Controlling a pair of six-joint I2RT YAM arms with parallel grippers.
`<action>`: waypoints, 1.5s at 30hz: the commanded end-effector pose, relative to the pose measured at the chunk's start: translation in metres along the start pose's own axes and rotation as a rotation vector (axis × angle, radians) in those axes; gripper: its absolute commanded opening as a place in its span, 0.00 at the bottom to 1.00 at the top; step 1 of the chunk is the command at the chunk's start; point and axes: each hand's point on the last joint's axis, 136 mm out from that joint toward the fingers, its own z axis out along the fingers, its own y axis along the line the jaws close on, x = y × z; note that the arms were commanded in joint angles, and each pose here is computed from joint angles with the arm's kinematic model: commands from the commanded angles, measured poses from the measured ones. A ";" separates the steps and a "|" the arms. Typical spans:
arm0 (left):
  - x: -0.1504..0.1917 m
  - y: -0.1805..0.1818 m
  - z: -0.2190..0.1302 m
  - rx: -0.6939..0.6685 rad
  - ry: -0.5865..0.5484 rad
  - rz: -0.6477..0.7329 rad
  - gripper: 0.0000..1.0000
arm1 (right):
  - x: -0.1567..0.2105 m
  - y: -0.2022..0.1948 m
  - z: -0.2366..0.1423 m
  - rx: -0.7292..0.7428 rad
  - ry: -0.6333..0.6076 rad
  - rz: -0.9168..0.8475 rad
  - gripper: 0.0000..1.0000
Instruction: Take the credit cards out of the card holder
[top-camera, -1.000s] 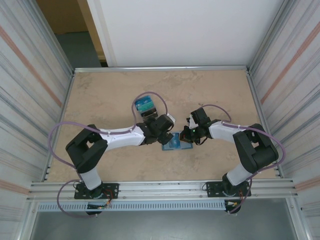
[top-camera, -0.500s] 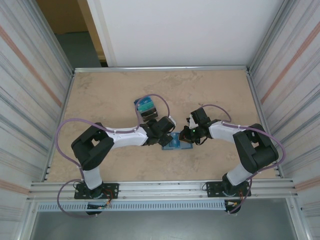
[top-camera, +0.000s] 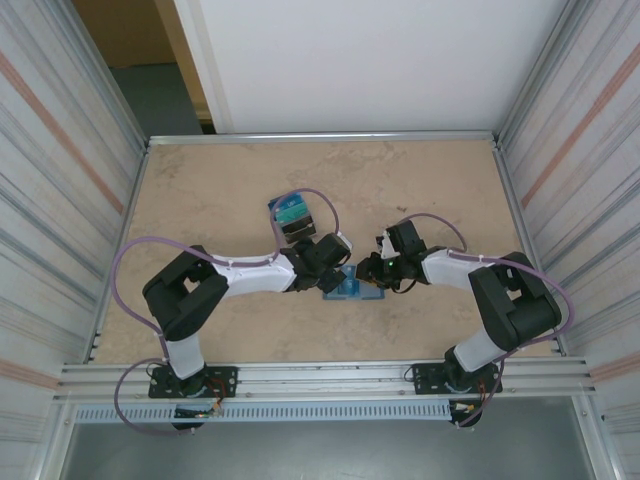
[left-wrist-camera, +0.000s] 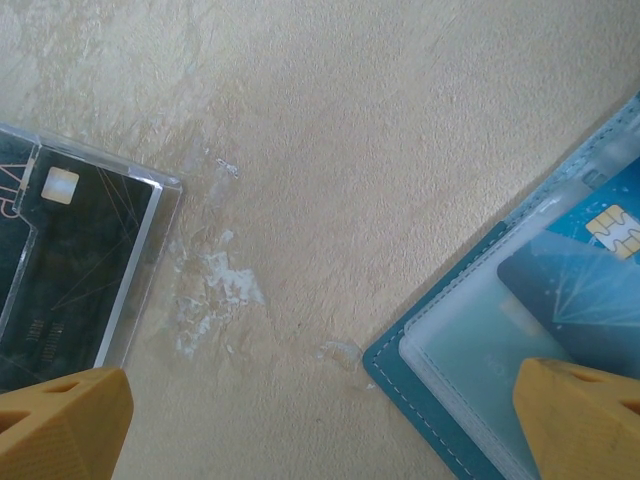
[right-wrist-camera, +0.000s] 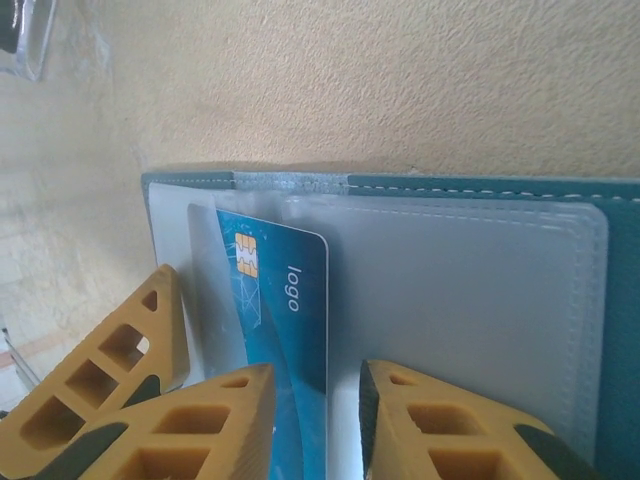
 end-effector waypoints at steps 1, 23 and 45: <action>0.034 -0.005 0.004 -0.006 0.101 0.043 0.99 | 0.006 0.003 0.002 -0.022 0.013 0.018 0.25; 0.043 -0.013 -0.003 0.005 0.123 0.036 0.99 | 0.002 0.020 0.006 -0.110 0.016 0.013 0.18; 0.040 -0.014 -0.002 0.004 0.125 0.039 0.99 | 0.006 0.000 0.025 -0.127 0.069 0.070 0.22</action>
